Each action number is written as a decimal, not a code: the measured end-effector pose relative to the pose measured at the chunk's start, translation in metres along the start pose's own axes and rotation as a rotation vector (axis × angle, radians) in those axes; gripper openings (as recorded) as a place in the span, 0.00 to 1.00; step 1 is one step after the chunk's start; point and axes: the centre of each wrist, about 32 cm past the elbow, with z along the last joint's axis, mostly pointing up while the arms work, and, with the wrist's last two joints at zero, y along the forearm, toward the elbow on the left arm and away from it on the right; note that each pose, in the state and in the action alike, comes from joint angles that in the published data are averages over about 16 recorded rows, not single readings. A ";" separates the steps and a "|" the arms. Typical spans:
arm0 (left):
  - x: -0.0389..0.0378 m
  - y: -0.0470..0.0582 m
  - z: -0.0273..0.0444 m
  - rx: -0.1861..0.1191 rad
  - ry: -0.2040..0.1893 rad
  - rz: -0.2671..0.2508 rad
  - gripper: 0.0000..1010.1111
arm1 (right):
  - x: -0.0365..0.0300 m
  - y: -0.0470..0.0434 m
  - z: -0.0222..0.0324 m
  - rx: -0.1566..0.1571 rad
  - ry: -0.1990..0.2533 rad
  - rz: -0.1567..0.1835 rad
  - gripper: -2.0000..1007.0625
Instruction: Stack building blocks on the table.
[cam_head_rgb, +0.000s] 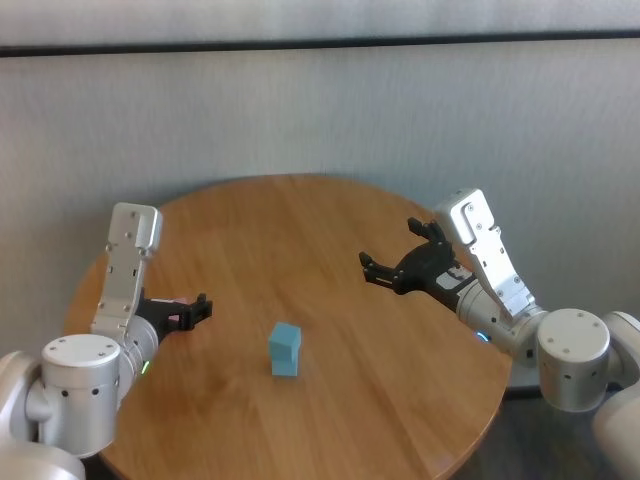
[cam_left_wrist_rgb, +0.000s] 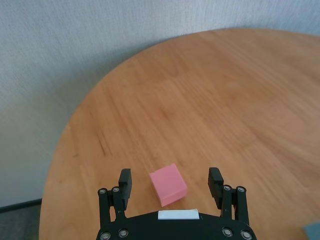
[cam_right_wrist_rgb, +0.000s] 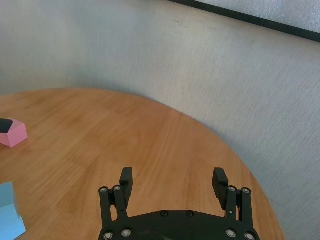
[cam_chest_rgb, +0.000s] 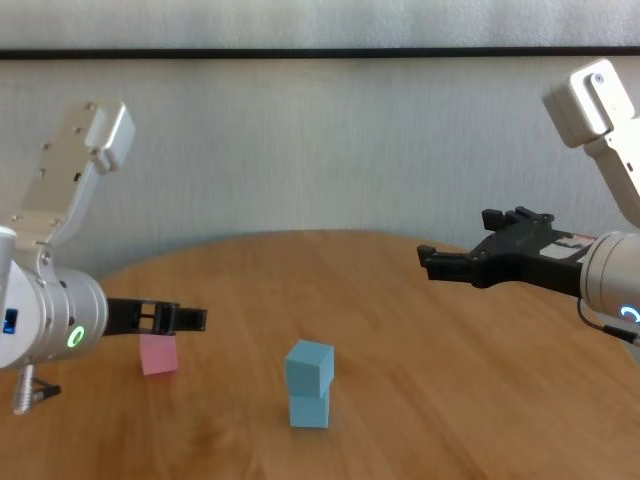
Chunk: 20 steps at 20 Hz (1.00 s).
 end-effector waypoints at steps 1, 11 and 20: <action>0.0001 -0.002 -0.0008 0.000 -0.005 0.002 0.99 | 0.0000 0.0000 0.0000 0.000 0.000 0.000 1.00; 0.0013 -0.015 -0.0100 -0.007 -0.018 0.021 0.99 | 0.0000 0.0000 0.0000 0.000 0.000 0.000 1.00; 0.0053 -0.025 -0.0163 0.001 -0.008 0.031 0.99 | 0.0000 0.0000 0.0000 0.000 0.000 0.000 1.00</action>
